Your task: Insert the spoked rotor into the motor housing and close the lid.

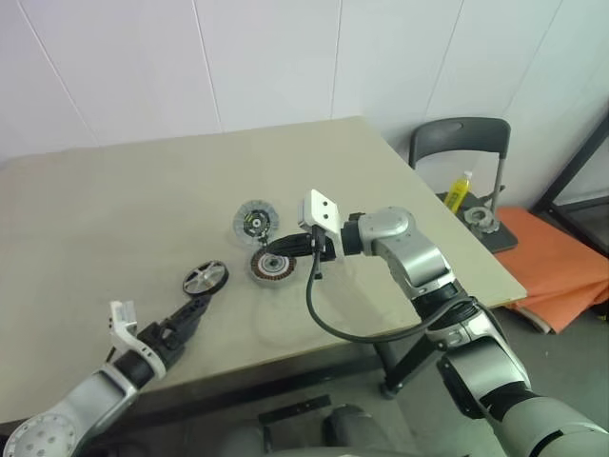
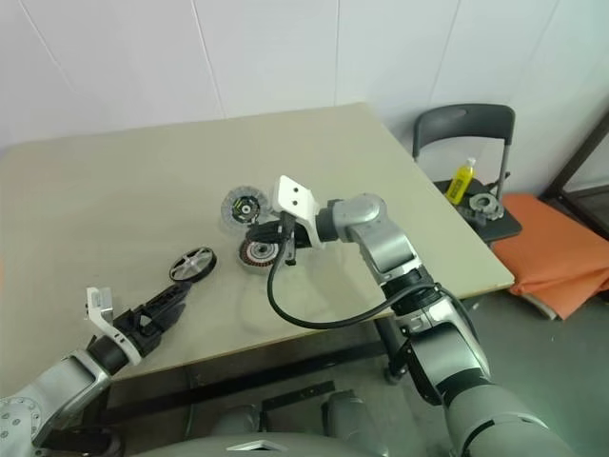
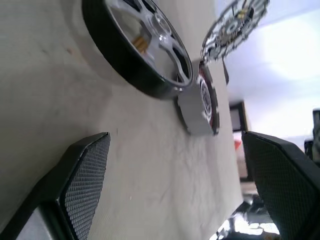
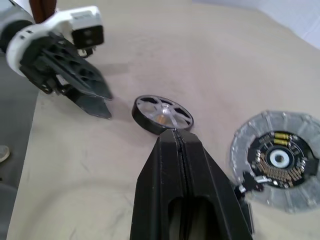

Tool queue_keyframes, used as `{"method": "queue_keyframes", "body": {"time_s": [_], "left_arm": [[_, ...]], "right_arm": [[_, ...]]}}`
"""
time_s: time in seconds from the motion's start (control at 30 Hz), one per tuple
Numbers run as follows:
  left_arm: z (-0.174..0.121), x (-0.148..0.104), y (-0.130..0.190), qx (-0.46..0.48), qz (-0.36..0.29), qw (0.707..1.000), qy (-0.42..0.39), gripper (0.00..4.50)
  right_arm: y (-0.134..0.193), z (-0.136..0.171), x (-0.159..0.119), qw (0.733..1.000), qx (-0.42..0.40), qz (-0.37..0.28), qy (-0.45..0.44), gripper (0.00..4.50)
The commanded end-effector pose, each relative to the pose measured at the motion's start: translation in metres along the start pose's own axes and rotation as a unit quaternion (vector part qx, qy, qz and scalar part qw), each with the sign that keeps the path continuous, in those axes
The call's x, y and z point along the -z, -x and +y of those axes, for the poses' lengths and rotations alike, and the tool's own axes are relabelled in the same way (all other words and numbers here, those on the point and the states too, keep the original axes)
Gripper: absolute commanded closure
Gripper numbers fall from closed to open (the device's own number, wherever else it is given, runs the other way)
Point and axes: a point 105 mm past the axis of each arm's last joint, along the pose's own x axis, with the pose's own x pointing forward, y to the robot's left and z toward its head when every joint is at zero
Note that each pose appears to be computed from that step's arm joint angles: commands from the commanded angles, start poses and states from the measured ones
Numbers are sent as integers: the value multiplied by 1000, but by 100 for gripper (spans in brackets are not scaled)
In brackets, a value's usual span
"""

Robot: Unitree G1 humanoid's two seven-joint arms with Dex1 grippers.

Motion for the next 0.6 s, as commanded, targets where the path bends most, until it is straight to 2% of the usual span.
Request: {"method": "queue_keyframes", "body": {"time_s": [0.03, 0.4, 0.5, 0.6], "left_arm": [[6, -10, -9, -16, -31, 999, 38, 0], [8, -4, -71, 1, -26, 995, 91, 0], [4, -6, -82, 0, -23, 996, 86, 62], [-6, -8, -81, 12, -17, 998, 67, 155]], "right_arm": [[0, 3, -15, 999, -7, -14, 27, 449], [-4, 6, -17, 1000, 7, -28, 5, 449], [-2, 5, -18, 1000, 11, -29, 2, 450], [2, 3, -19, 999, 18, -28, -1, 450]]}}
